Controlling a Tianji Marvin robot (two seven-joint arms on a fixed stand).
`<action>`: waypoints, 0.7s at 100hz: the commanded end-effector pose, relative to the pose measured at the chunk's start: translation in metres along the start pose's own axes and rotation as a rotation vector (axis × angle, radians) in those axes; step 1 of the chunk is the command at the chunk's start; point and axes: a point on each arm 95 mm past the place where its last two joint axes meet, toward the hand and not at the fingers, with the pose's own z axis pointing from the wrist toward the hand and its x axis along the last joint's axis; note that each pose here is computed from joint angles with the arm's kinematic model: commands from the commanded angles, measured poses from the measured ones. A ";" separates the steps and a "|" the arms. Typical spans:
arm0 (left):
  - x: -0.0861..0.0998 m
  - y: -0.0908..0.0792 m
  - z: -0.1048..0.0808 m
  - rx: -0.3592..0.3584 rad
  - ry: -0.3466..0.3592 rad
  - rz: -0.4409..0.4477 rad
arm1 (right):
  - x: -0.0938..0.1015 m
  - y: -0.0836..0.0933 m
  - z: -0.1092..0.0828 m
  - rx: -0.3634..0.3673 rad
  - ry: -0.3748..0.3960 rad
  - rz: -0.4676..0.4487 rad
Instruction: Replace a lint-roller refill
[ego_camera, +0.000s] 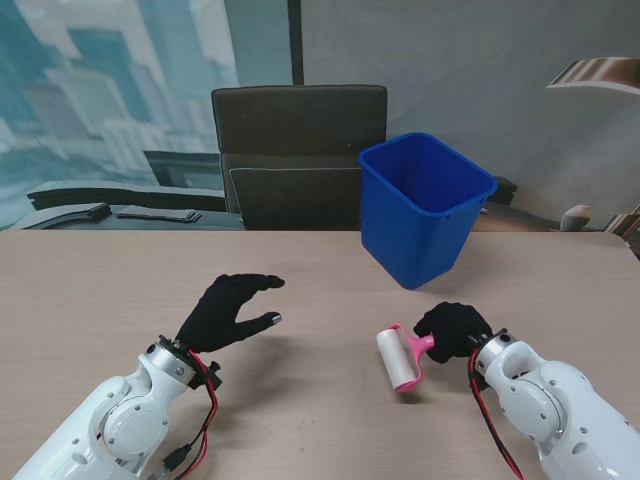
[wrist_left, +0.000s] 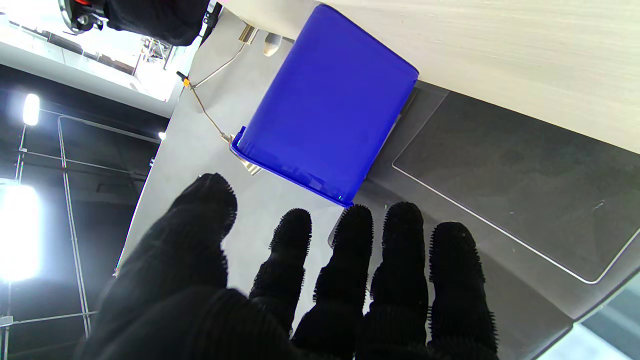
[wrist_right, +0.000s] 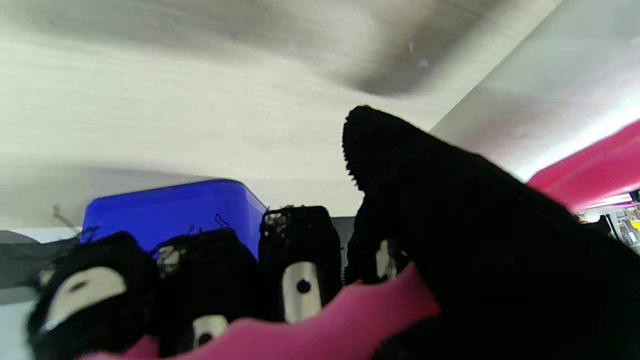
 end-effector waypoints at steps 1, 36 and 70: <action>0.000 0.002 0.000 -0.017 -0.005 0.003 | -0.004 -0.008 0.000 0.036 -0.009 -0.012; -0.004 -0.002 -0.004 -0.002 -0.020 0.035 | -0.024 -0.020 -0.006 0.067 -0.064 -0.115; -0.011 -0.005 -0.007 -0.007 -0.043 0.067 | -0.059 -0.020 -0.035 0.069 -0.169 -0.265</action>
